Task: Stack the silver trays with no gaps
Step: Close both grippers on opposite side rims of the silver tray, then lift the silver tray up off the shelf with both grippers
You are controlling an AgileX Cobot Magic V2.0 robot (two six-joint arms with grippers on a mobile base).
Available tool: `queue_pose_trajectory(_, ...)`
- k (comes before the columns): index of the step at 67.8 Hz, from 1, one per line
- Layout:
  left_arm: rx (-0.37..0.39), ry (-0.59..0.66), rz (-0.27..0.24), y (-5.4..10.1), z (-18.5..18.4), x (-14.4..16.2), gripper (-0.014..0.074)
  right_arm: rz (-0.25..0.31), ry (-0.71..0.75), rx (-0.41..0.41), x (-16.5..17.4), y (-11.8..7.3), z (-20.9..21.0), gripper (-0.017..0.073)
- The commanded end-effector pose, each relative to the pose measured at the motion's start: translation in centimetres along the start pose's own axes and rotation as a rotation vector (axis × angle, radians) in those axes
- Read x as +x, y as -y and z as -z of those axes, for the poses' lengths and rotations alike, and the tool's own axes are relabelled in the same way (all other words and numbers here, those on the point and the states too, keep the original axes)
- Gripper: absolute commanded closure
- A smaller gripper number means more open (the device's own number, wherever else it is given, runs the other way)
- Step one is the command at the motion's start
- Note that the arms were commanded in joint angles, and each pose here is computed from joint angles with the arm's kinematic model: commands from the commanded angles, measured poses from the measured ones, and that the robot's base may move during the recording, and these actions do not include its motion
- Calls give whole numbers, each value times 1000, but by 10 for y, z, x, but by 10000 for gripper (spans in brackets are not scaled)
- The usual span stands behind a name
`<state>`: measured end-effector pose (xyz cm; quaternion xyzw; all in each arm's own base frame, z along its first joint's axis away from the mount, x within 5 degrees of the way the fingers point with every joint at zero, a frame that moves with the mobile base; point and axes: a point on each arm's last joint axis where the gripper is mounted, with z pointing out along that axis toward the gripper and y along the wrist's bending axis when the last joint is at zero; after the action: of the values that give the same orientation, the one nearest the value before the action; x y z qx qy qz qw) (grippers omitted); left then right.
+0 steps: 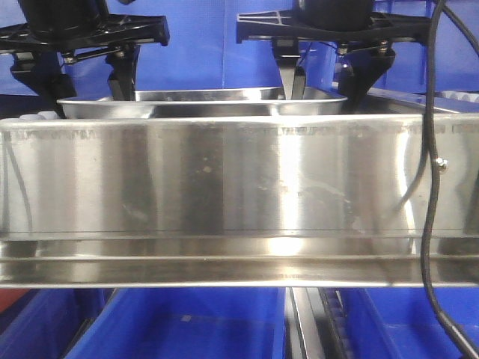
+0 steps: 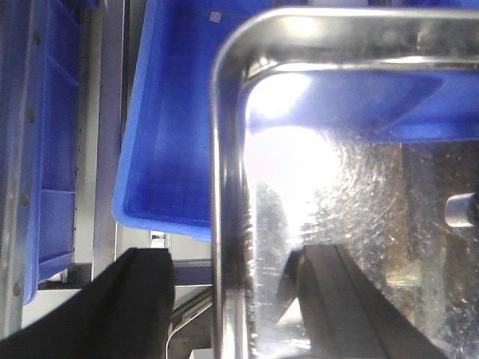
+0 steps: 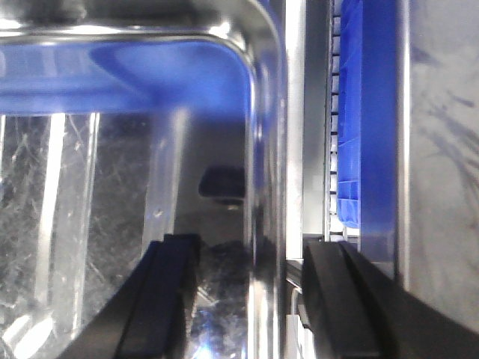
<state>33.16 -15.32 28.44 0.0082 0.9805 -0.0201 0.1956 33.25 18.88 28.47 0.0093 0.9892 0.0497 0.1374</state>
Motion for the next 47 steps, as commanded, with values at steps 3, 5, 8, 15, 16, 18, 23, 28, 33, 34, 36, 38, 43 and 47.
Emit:
queue_pose_trajectory(3,-5,-11,3,-2,0,0,322,6,-5,10,0,0,0,315)
queue_pose_trajectory(5,-5,-11,3,-2,0,0,332,6,-5,10,0,0,0,315)
queue_pose_trajectory(8,-5,-11,3,-2,0,0,351,6,-5,10,0,0,0,315)
queue_pose_trajectory(15,-8,-16,3,-2,0,0,392,6,-5,10,0,0,0,315)
queue_pose_trajectory(16,-8,-16,3,-2,0,0,393,6,-5,10,0,0,0,315)
queue_pose_trajectory(18,-8,-16,3,-2,0,0,398,6,-5,10,0,0,0,315)
queue_pose_trajectory(23,-8,-16,3,-2,0,0,405,6,-5,10,0,0,0,328)
queue_pose_trajectory(28,-8,-16,3,-2,0,0,407,6,-5,10,0,0,0,376)
queue_pose_trajectory(33,-8,-16,3,-2,0,0,431,6,-5,10,0,0,0,444)
queue_pose_trajectory(34,-8,-16,3,-2,0,0,435,6,-5,10,0,0,0,458)
queue_pose_trajectory(36,-8,-16,3,-2,0,0,456,6,-5,10,0,0,0,484)
queue_pose_trajectory(38,-8,-16,3,-2,0,0,482,6,-5,10,0,0,0,509)
queue_pose_trajectory(43,-8,-16,3,-2,0,0,563,6,-5,10,0,0,0,553)
queue_pose_trajectory(47,-8,-16,3,-2,0,0,625,6,-5,10,0,0,0,579)
